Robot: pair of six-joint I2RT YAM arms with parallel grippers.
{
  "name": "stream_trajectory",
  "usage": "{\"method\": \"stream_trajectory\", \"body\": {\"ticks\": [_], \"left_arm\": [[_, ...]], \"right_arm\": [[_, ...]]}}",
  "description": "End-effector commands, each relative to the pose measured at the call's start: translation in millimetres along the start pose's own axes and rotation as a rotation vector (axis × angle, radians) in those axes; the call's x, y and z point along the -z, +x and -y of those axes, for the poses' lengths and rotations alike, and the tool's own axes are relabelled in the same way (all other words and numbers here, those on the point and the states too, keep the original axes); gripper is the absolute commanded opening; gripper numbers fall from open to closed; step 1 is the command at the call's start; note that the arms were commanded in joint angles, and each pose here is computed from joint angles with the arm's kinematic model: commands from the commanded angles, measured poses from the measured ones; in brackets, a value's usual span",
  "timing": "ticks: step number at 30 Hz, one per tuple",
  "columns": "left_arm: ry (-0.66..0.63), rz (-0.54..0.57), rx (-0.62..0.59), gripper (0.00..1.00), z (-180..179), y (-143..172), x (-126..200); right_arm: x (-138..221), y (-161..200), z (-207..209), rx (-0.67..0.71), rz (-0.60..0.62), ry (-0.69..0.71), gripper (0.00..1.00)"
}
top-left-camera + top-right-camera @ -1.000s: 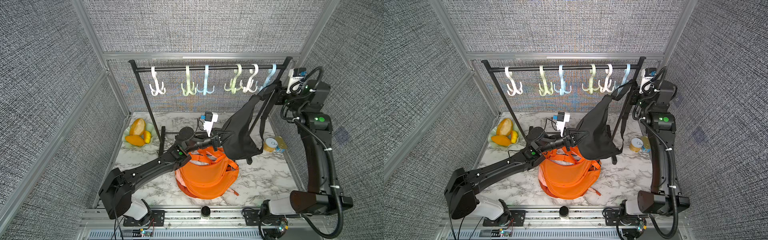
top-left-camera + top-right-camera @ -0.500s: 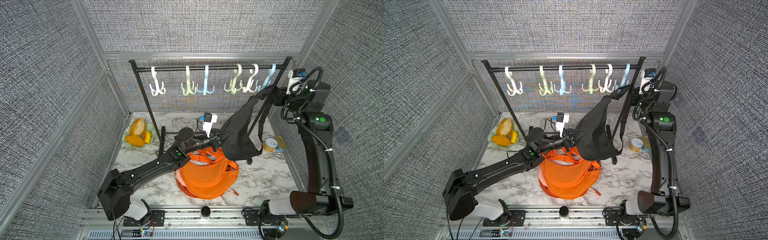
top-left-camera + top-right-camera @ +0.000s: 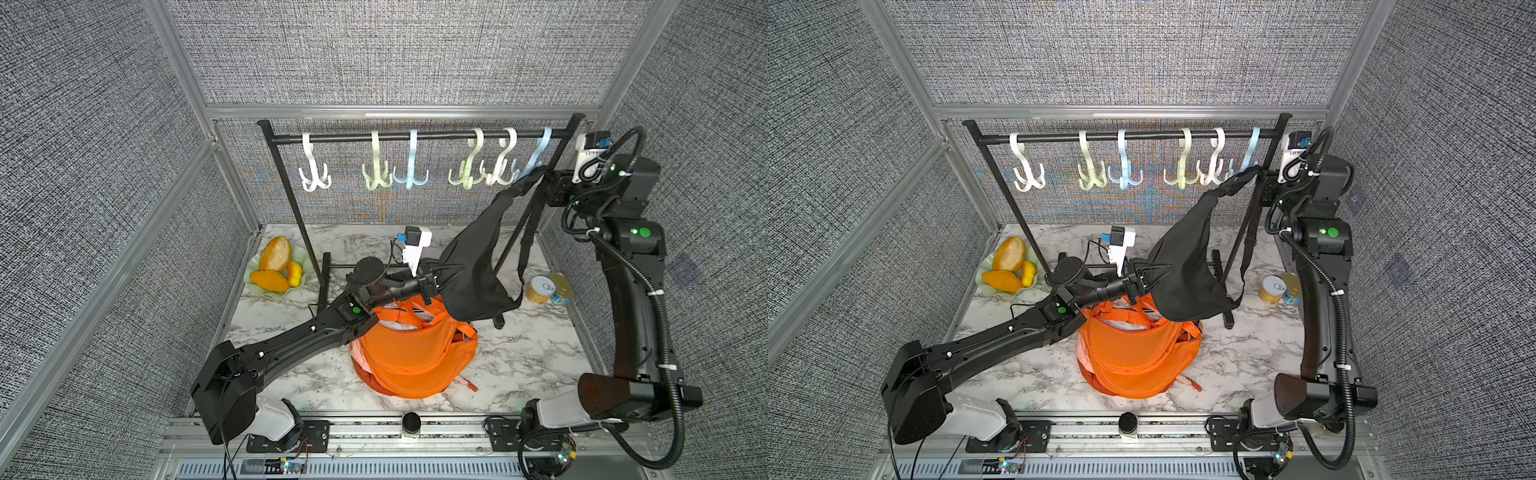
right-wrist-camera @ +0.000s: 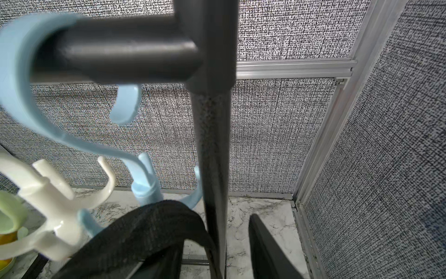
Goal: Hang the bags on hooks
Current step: Hang the bag on the hook.
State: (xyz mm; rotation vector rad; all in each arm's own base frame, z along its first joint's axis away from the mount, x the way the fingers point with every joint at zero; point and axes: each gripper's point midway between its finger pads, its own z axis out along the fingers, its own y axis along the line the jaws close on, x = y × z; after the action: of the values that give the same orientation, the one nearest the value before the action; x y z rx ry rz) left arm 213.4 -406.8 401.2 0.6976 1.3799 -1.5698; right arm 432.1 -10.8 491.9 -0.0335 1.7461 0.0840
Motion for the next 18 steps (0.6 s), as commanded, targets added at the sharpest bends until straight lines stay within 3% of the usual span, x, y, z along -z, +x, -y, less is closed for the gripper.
{"method": "stream_trajectory", "body": {"ticks": [1,18], "left_arm": [[0.008,0.017,-0.02,0.0,3.8,-2.8,3.9],[0.007,-0.001,0.062,0.0,-9.1,13.6,3.5]], "right_arm": [[-0.3,2.1,-0.9,0.002,-0.011,0.0,0.58],[14.0,15.4,6.2,-0.018,-0.011,0.086,0.78]]}}
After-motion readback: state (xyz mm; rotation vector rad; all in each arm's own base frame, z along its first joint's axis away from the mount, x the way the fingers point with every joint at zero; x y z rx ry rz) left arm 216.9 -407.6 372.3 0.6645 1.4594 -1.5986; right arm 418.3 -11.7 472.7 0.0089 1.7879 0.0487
